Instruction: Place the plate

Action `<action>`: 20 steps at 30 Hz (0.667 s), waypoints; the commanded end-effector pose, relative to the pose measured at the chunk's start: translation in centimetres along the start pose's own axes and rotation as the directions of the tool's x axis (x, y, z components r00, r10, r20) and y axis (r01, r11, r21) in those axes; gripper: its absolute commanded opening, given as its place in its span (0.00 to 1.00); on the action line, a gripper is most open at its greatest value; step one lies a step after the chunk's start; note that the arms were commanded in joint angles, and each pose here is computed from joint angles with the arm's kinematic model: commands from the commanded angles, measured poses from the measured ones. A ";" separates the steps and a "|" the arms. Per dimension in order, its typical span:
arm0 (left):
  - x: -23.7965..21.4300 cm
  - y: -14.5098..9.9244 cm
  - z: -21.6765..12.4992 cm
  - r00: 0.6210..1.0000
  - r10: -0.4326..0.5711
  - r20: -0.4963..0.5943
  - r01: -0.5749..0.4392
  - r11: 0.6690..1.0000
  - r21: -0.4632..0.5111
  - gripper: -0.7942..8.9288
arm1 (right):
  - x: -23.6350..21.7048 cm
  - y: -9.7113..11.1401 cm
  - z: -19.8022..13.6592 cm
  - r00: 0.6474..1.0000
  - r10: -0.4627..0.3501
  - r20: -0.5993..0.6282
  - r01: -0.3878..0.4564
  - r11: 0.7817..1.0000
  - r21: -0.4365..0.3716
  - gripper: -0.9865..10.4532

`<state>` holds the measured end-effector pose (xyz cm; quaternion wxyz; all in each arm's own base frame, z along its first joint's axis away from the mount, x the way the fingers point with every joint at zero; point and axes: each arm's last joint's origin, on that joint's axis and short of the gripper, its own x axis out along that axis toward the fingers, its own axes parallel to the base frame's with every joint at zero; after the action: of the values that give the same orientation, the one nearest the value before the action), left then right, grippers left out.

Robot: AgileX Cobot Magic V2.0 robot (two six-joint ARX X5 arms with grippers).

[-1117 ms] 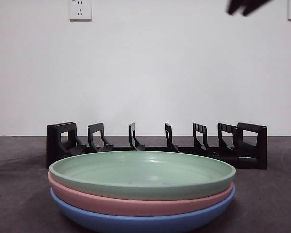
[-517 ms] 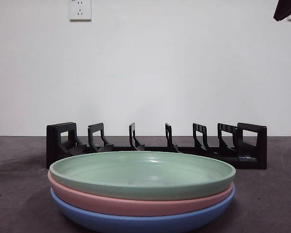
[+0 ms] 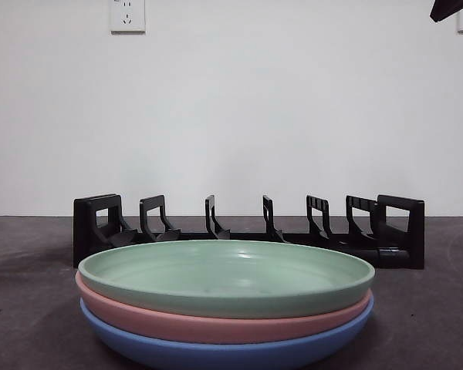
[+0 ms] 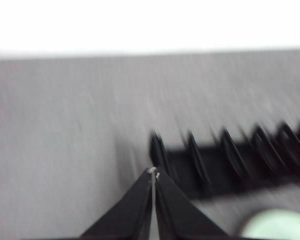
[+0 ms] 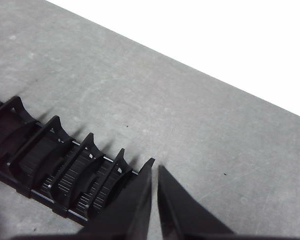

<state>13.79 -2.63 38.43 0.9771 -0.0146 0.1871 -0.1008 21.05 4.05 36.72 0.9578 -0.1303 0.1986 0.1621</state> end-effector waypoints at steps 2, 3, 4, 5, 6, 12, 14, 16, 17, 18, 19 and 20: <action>1.6 1.1 -5.2 0.960 0.043 0.277 -0.056 0.998 0.038 0.09 | -0.2 0.0 0.5 1.000 -0.001 0.022 0.000 1.000 0.007 0.10; 1.7 1.7 -7.7 0.939 0.082 0.333 -0.096 0.995 0.025 0.09 | -0.2 0.0 0.5 1.000 -0.001 0.022 0.000 1.000 0.007 0.10; 1.7 2.1 -9.8 0.927 0.114 0.357 -0.127 0.992 0.013 0.09 | -0.2 0.0 0.5 1.000 -0.001 0.022 0.000 1.000 0.007 0.10; 1.8 2.5 -12.1 0.921 0.140 0.363 -0.151 0.989 0.003 0.09 | -0.2 0.0 0.5 1.000 -0.001 0.022 0.000 1.000 0.007 0.10; 1.9 2.6 -13.4 0.922 0.151 0.357 -0.161 0.987 -0.002 0.09 | -0.2 0.0 0.5 1.000 0.000 0.022 0.000 1.000 0.007 0.10; 3.1 3.1 -20.0 0.923 0.181 0.340 -0.187 0.982 -0.017 0.09 | -0.2 0.0 0.5 1.000 -0.001 0.022 0.000 1.000 0.007 0.10; 3.4 3.3 -21.2 0.918 0.186 0.349 -0.190 0.982 -0.026 0.09 | -0.2 0.0 0.5 1.000 -0.001 0.022 0.000 1.000 0.007 0.10; 3.7 3.3 -22.0 0.919 0.188 0.347 -0.181 0.982 -0.051 0.09 | -0.2 0.0 0.5 1.000 0.000 0.022 0.000 1.000 0.007 0.10; 3.8 3.3 -22.2 0.927 0.189 0.323 -0.179 0.982 -0.062 0.09 | -0.2 0.0 0.5 1.000 -0.001 0.023 0.001 1.000 0.007 0.10; 3.8 3.3 -22.3 0.931 0.189 0.313 -0.175 0.982 -0.073 0.09 | -0.2 0.0 0.5 1.000 -0.001 0.024 0.001 1.000 0.007 0.10; 3.9 3.3 -22.4 0.934 0.188 0.303 -0.168 0.981 -0.093 0.09 | -0.2 0.0 0.5 1.000 0.000 0.024 0.000 1.000 0.007 0.10; 3.9 3.3 -22.5 0.936 0.189 0.297 -0.166 0.981 -0.102 0.09 | -0.2 0.0 0.5 1.000 -0.001 0.026 0.001 1.000 0.006 0.10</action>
<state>9.57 0.04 16.52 0.9989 -0.0336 0.0325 -0.0043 21.04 4.05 36.75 0.9580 -0.1303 0.1975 0.1620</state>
